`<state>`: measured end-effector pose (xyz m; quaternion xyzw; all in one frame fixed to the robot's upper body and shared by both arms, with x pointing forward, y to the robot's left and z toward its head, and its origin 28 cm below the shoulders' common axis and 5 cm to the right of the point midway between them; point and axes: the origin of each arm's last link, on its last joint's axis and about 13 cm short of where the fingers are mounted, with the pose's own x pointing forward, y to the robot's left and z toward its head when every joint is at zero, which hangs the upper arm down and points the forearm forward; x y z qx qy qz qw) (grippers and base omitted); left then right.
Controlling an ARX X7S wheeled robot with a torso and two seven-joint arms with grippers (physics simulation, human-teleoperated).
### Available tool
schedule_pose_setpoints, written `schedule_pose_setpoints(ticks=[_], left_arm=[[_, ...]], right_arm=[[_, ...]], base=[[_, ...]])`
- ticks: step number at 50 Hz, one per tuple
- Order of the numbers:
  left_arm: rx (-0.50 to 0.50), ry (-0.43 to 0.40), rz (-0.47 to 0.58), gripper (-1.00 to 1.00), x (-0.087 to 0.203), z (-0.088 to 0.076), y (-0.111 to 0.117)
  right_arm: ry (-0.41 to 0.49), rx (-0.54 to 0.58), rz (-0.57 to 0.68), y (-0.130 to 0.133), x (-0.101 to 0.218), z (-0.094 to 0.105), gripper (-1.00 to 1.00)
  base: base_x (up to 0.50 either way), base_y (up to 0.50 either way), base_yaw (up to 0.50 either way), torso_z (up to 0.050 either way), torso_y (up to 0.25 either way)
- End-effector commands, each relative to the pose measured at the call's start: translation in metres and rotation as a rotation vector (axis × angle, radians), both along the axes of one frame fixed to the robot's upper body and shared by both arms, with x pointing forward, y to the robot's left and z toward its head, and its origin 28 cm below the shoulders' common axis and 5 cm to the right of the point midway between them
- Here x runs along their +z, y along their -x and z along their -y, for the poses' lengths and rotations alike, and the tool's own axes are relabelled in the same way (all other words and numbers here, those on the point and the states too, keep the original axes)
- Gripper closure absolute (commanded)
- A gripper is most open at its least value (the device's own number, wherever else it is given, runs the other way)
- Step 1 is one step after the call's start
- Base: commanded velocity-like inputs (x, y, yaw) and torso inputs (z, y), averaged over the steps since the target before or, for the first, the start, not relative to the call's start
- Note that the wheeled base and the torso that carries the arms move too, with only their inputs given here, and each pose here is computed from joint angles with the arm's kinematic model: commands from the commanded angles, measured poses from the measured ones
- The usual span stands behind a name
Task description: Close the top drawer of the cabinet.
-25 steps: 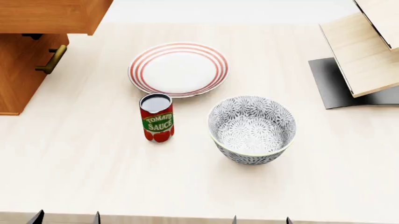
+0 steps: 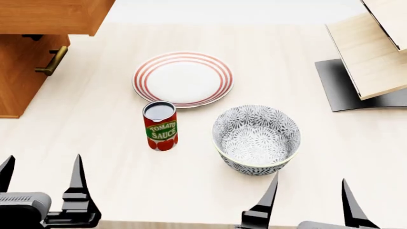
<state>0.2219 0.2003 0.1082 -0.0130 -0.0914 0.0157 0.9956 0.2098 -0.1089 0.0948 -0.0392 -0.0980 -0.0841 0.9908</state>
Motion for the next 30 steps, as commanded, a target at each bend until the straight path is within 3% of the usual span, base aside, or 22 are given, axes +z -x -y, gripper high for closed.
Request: schedule_pose_setpoints(ticks=[1, 4, 6, 8, 10, 20, 22, 24, 30], left_arm=[[-0.004, -0.032, 0.042, -1.0, 0.027, 0.011, -0.005], [-0.001, -0.077, 0.033, -1.0, 0.026, 0.014, -0.011], [0.059, -0.13, 0.047, -1.0, 0.023, 0.017, -0.016], [0.014, -0.118, 0.014, -1.0, 0.024, 0.02, -0.019], [0.048, -0.146, 0.04, -1.0, 0.024, 0.022, -0.021], [0.039, -0.241, 0.002, -1.0, 0.018, 0.039, -0.039], [0.038, -0.291, 0.012, -1.0, 0.011, 0.042, -0.039], [0.002, -0.308, -0.015, -1.0, 0.007, 0.044, -0.039], [0.028, -0.322, -0.029, -1.0, 0.001, 0.046, -0.052]], right_arm=[[0.021, -0.038, 0.071, 0.001, 0.021, -0.001, -1.0], [0.003, -0.031, 0.057, -0.001, 0.021, 0.001, -1.0], [0.003, -0.033, 0.06, -0.001, 0.021, 0.001, -1.0], [0.006, -0.027, 0.06, -0.001, 0.021, 0.0, -1.0], [0.009, -0.029, 0.062, -0.002, 0.021, 0.0, -1.0], [0.017, -0.033, 0.047, -0.003, 0.018, 0.002, -1.0], [0.021, -0.039, 0.039, -0.004, 0.016, 0.001, -1.0], [0.02, -0.031, 0.033, -0.004, 0.015, 0.002, -1.0], [0.01, -0.029, 0.029, -0.005, 0.013, 0.002, -1.0]], base=[[0.5, 0.0, 0.0, 0.0, 0.0], [0.5, 0.0, 0.0, 0.0, 0.0], [0.5, 0.0, 0.0, 0.0, 0.0], [0.5, 0.0, 0.0, 0.0, 0.0], [0.5, 0.0, 0.0, 0.0, 0.0], [0.5, 0.0, 0.0, 0.0, 0.0], [0.5, 0.0, 0.0, 0.0, 0.0], [0.5, 0.0, 0.0, 0.0, 0.0], [0.5, 0.0, 0.0, 0.0, 0.0]])
